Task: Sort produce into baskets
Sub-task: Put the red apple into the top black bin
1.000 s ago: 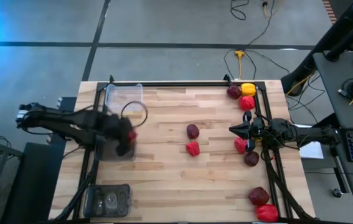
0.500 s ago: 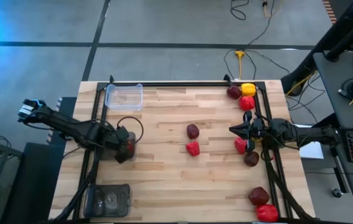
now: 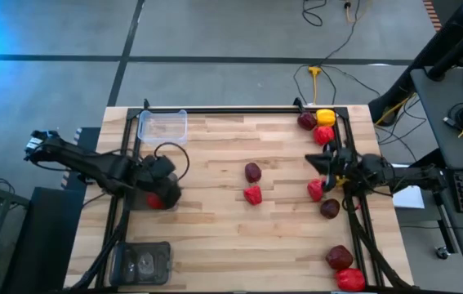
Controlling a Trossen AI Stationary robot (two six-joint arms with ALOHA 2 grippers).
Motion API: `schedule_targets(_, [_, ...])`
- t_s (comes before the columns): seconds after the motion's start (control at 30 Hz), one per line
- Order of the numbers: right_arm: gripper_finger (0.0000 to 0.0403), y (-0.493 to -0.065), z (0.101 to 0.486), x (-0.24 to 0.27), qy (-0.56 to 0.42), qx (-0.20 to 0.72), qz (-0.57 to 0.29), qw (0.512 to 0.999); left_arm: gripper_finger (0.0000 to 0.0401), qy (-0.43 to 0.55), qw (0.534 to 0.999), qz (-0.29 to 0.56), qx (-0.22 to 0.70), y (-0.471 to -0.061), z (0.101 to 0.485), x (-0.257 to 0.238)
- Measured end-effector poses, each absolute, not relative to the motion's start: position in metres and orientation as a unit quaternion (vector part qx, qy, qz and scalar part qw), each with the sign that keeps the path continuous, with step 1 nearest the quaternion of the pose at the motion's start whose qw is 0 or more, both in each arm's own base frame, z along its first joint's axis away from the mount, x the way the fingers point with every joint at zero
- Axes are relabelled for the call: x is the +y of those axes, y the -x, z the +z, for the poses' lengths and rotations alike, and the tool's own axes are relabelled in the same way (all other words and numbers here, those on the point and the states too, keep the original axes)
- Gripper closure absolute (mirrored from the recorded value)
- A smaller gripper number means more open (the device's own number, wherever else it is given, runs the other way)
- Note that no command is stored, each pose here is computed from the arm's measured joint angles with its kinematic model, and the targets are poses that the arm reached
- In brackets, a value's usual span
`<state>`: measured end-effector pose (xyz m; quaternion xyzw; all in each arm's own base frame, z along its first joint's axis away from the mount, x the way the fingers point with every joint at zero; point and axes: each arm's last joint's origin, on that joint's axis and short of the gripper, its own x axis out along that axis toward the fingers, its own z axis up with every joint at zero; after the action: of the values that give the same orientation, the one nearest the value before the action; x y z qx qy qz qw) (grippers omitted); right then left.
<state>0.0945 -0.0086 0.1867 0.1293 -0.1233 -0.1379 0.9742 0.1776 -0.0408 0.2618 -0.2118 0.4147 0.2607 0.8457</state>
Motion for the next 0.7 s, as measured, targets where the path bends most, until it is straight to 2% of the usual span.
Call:
schedule_targets(0.13, [0.0380, -0.091, 0.192, -0.013, -0.243, -0.184, -0.204, 0.931, 0.0022, 0.225, 0.874, 0.245, 0.353, -0.200, 0.272, -0.036])
schedule_targets(0.3, [0.0380, -0.088, 0.192, -0.018, -0.312, -0.221, -0.273, 0.883, 0.0022, 0.214, 0.903, 0.217, 0.302, -0.236, 0.262, -0.027])
schedule_targets(0.4, [0.0380, -0.089, 0.191, -0.018, -0.380, -0.234, -0.253, 0.858, 0.0022, 0.192, 0.930, 0.139, 0.282, -0.267, 0.253, -0.024])
schedule_targets(0.5, [0.0380, -0.092, 0.189, -0.016, -0.406, -0.219, -0.213, 0.861, 0.0025, 0.175, 0.946, 0.078, 0.260, -0.296, 0.243, -0.022])
schedule_targets(0.57, [0.0380, -0.094, 0.189, -0.014, -0.406, -0.206, -0.192, 0.869, 0.0027, 0.185, 0.944, 0.082, 0.260, -0.313, 0.233, -0.017])
schedule_targets(0.7, [0.0380, -0.098, 0.187, -0.011, -0.419, -0.176, -0.143, 0.879, 0.0029, 0.221, 0.924, 0.151, 0.271, -0.351, 0.215, 0.001])
